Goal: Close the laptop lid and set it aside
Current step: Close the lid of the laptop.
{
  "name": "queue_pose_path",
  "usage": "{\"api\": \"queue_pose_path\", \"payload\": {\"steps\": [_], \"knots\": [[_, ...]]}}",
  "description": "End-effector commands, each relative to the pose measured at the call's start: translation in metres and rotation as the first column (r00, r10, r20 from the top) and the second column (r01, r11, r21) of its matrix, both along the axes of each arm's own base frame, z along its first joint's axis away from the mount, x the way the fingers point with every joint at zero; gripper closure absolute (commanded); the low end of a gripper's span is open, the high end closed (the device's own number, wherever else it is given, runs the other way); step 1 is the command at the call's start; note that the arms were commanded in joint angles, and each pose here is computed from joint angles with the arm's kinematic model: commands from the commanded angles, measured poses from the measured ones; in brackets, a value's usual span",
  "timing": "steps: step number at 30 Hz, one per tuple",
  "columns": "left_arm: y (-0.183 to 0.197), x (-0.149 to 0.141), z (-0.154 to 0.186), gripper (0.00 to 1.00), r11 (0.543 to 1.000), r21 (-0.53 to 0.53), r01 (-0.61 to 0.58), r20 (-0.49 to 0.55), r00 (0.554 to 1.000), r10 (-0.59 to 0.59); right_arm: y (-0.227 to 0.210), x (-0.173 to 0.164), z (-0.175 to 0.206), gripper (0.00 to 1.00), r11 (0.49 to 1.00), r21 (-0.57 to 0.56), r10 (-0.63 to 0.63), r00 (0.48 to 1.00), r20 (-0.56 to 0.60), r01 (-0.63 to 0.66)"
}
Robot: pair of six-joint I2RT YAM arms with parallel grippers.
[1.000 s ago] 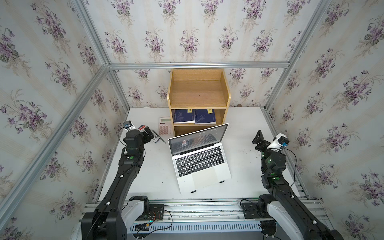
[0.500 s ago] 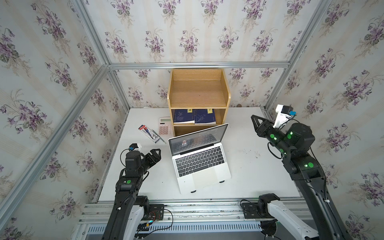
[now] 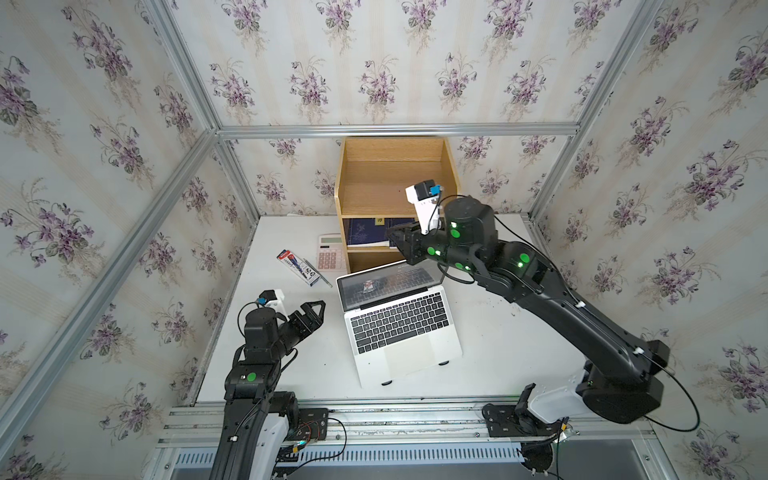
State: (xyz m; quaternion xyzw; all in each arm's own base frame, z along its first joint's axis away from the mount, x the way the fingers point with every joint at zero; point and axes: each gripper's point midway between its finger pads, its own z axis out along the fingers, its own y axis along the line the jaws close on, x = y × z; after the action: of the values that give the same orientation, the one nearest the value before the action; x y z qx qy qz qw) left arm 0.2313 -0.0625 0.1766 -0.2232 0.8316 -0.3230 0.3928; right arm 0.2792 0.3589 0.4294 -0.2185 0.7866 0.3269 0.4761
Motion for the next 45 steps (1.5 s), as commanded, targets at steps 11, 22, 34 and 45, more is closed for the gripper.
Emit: {"api": "queue_pose_path", "payload": {"steps": [11, 22, 34, 45], "knots": [[0.01, -0.012, 0.001, 0.06, 0.998, 0.028, -0.053, -0.003, 0.999, 0.053, -0.003, 0.014, -0.083, 0.77, 0.926, -0.369, -0.106, 0.993, -0.042, 0.083], [0.008, -0.016, 0.011, 0.06, 0.999, 0.016, -0.046, 0.001, 0.999, 0.046, -0.015, -0.026, -0.12, 0.87, 0.91, -0.413, -0.087, 0.989, -0.117, 0.032], [-0.015, -0.008, 0.021, 0.06, 0.993, -0.102, 0.051, 0.008, 0.999, -0.051, -0.039, -0.084, -0.207, 0.89, 0.955, -0.292, -0.045, 0.952, -0.304, -0.048], [-0.048, -0.042, 0.001, 0.06, 0.949, -0.129, 0.287, -0.007, 0.957, -0.291, -0.048, -0.099, -0.293, 0.91, 0.983, -0.183, -0.054, 0.924, -0.378, -0.018]]}}
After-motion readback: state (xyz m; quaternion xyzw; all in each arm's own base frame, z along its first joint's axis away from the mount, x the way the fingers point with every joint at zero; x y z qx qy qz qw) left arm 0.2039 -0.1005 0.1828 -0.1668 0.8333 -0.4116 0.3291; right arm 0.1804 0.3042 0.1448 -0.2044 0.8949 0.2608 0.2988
